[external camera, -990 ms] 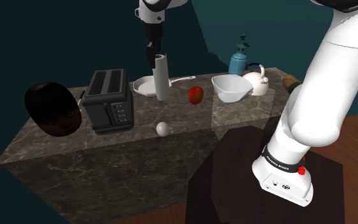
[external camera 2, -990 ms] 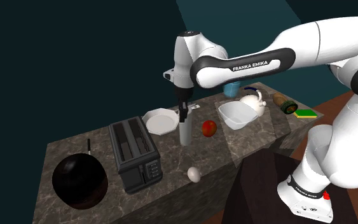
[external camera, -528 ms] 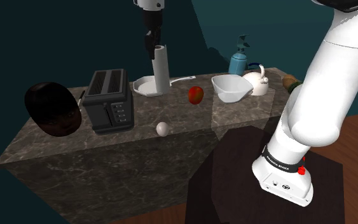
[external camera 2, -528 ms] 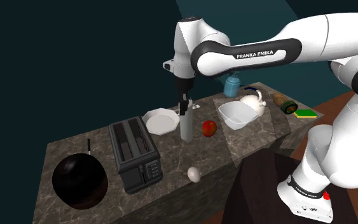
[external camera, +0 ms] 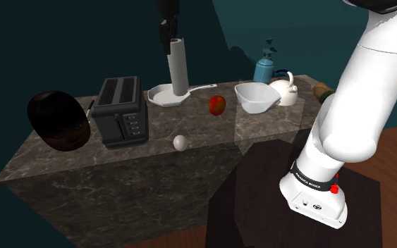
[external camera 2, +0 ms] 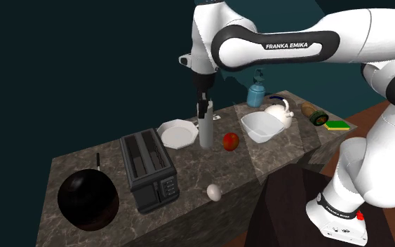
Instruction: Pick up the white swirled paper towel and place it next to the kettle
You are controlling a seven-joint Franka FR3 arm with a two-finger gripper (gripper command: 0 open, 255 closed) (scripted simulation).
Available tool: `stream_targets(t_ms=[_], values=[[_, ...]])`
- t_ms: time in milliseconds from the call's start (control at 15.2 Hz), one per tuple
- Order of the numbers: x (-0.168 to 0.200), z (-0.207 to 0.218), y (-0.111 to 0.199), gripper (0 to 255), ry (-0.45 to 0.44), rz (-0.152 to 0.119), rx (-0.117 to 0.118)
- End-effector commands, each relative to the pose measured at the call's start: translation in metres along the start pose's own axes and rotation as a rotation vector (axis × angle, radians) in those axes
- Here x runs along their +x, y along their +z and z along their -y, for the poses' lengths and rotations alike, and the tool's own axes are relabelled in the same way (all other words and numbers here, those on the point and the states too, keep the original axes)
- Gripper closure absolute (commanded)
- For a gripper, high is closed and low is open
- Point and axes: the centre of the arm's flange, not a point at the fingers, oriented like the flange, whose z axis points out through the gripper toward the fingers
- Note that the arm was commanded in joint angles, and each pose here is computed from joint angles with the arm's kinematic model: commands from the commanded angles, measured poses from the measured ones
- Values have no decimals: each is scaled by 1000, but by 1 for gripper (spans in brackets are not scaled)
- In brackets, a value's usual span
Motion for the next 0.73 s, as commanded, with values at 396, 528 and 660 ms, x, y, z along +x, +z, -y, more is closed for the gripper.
stream_targets(t_ms=[396,528,660], values=[[2,-3,-43,255,0,1,0],[3,-4,-53,255,0,1,0],[4,-4,-64,255,0,1,0]])
